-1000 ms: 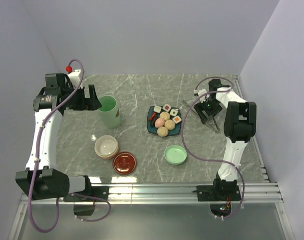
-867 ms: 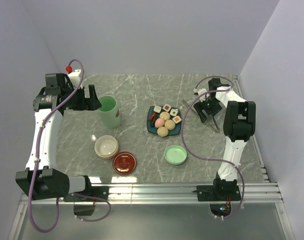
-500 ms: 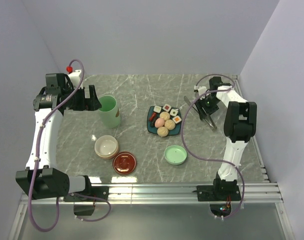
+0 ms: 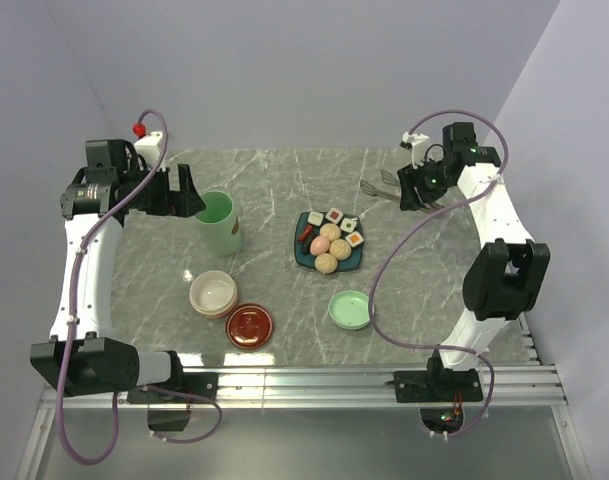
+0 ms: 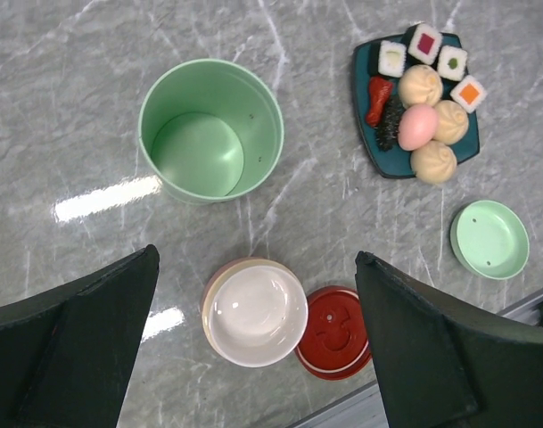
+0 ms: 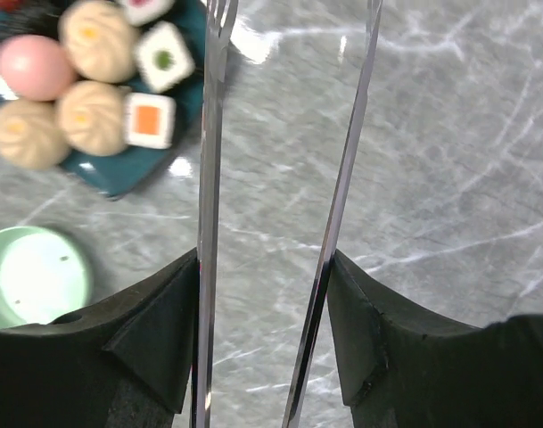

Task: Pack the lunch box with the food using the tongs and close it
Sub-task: Grab the clamp with the right arm, then pick up the food using the clamp

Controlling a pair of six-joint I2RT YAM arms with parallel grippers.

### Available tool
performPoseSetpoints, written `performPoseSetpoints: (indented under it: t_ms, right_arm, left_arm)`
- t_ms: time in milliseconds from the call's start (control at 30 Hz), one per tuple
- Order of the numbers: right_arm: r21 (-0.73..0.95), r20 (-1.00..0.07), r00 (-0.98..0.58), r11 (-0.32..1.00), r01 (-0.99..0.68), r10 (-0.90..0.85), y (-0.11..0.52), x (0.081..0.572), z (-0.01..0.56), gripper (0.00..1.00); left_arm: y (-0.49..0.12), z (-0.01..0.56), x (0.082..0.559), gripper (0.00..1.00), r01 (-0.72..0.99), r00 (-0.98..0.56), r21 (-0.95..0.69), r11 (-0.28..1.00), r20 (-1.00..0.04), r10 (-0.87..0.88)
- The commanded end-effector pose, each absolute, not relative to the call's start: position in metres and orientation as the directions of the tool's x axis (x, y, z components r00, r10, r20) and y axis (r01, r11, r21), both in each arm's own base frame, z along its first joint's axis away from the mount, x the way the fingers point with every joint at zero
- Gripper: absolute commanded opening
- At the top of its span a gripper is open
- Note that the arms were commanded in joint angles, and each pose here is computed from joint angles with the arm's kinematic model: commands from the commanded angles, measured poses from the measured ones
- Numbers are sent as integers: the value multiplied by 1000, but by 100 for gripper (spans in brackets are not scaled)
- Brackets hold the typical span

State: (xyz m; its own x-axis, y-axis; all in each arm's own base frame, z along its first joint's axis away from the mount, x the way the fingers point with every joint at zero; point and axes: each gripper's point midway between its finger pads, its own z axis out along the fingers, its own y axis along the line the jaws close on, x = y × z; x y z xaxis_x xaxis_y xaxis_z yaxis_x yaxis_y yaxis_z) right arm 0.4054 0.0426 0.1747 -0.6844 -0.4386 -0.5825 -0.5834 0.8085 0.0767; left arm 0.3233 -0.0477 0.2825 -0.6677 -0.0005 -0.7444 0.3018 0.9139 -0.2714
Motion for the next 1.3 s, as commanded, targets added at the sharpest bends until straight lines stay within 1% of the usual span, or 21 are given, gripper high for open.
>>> performPoseSetpoints:
  t_ms: [0, 100, 233, 267, 367, 400, 467, 533, 567, 600, 633, 667, 700, 767, 833, 1000, 1033, 1167, 1267]
  right_arm:
    - [106, -665, -623, 774, -624, -412, 59, 388, 224, 61]
    - [129, -713, -574, 731, -670, -401, 72, 374, 250, 61]
    - [163, -742, -548, 689, -707, -387, 84, 355, 275, 61]
    - [190, -755, -539, 661, -726, -374, 91, 350, 280, 61]
    - [246, -760, -537, 604, -758, -365, 103, 330, 288, 61]
    - [273, -771, -529, 567, -777, -355, 113, 322, 293, 61]
    - [312, -767, -543, 540, -782, -343, 119, 313, 295, 61]
    - [353, -774, -543, 488, -798, -328, 137, 303, 299, 61]
    - [365, -775, -545, 477, -799, -319, 141, 300, 300, 61]
    - [385, -772, -556, 470, -794, -307, 146, 297, 303, 61]
    - [405, -772, -556, 437, -803, -307, 156, 292, 302, 60]
    - [416, -771, -557, 420, -807, -308, 161, 288, 303, 60]
    - [431, -765, -566, 409, -804, -306, 166, 285, 302, 59]
    - [446, -760, -571, 391, -805, -310, 176, 280, 300, 58]
    - [429, -762, -567, 412, -804, -312, 177, 283, 299, 57]
    - [332, -755, -553, 521, -786, -353, 164, 291, 294, 54]
    - [312, -753, -549, 537, -784, -363, 161, 289, 295, 54]
    - [243, -711, -538, 560, -792, -453, 151, 277, 276, 53]
    - [217, -681, -538, 565, -796, -496, 144, 265, 265, 53]
  left_arm:
    - [-59, 314, 321, 98, 398, -584, -253, 882, -811, 31]
    - [-64, 324, 319, 98, 433, -558, -252, 866, -829, 38]
    - [-71, 333, 315, 98, 476, -531, -256, 842, -846, 42]
    - [-73, 335, 314, 98, 487, -523, -256, 835, -851, 45]
    - [-84, 347, 307, 99, 575, -451, -226, 786, -889, 74]
    - [-88, 351, 301, 99, 603, -421, -209, 770, -903, 84]
    - [-94, 365, 301, 99, 654, -319, -145, 742, -943, 97]
    - [-98, 374, 298, 99, 689, -205, -39, 724, -968, 143]
    - [-107, 373, 293, 99, 717, -169, -4, 698, -971, 167]
    - [-112, 379, 287, 100, 738, -87, 82, 669, -973, 215]
    - [-113, 379, 287, 99, 740, -50, 128, 660, -968, 245]
    - [-133, 378, 280, 99, 781, -1, 170, 600, -962, 274]
    - [-136, 377, 281, 99, 782, 50, 236, 577, -946, 319]
    - [-143, 375, 284, 99, 777, 60, 268, 569, -932, 357]
    - [-146, 370, 288, 99, 794, 34, 245, 556, -932, 361]
    - [-155, 380, 281, 100, 800, -59, 99, 592, -969, 241]
    - [-155, 375, 280, 99, 799, -85, 70, 598, -970, 227]
    - [-154, 374, 269, 99, 777, -156, -33, 629, -977, 142]
    - [-142, 374, 271, 99, 737, -204, -99, 668, -976, 80]
